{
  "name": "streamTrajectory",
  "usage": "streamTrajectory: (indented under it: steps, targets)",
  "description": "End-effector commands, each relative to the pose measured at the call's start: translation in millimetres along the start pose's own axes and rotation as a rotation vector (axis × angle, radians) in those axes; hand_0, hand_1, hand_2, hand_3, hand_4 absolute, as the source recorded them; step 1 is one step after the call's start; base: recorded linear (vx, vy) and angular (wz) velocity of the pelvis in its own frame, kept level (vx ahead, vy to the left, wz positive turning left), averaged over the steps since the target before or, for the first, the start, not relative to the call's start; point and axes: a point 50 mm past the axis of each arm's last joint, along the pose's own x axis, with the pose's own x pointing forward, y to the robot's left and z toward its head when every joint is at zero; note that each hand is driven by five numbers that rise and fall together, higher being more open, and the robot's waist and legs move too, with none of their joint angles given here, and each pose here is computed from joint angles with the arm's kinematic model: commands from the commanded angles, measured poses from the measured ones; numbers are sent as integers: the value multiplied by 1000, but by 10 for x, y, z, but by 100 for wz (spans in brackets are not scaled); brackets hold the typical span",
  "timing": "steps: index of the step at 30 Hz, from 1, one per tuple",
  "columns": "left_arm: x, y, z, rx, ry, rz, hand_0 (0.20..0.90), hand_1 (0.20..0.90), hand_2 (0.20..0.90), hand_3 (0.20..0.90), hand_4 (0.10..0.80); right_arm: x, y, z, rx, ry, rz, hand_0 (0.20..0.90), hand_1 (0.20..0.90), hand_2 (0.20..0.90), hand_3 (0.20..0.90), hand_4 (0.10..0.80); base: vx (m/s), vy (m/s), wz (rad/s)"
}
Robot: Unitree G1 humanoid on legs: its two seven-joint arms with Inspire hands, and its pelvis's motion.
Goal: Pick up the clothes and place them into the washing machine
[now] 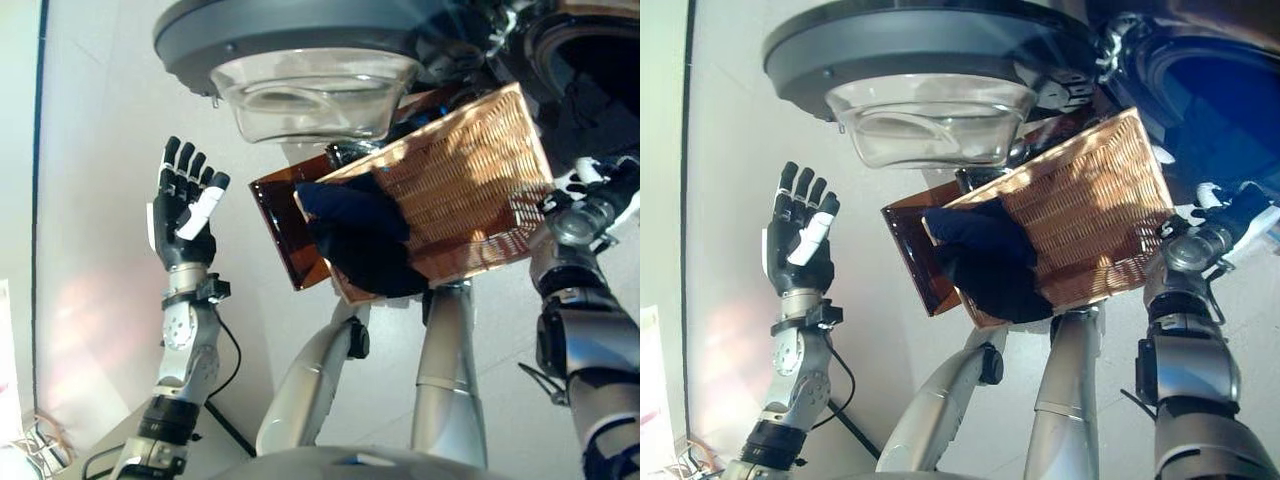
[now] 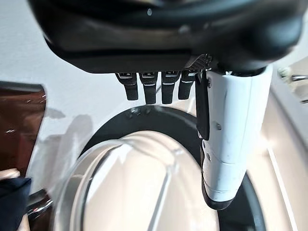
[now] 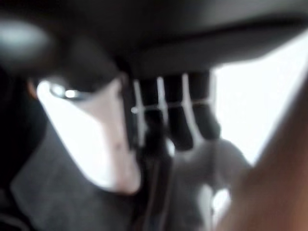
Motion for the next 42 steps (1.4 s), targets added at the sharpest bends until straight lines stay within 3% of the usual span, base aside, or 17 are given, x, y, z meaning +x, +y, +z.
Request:
streamTrajectory:
  steps: [1, 27, 33, 42]
  targets:
    - [72, 36, 344, -30, -199, -14, 900, 900, 900, 900, 800, 134, -190, 250, 20, -120, -24, 200, 200, 200, 200, 300, 0, 0, 0]
    - [116, 67, 258, -10, -147, -53, 900, 900, 900, 900, 800, 134, -271, 263, 375, -120, 69, 200, 200, 200, 200, 300, -1, -40, 4]
    - [135, 115, 282, 10, -157, -32, 900, 900, 900, 900, 800, 127, -313, 379, 511, -168, 9, 200, 200, 200, 200, 300, 0, -43, 7]
    - [117, 122, 296, 22, -169, -11, 900, 900, 900, 900, 800, 150, -353, 633, 489, -259, -63, 200, 200, 200, 200, 300, -1, -4, 0]
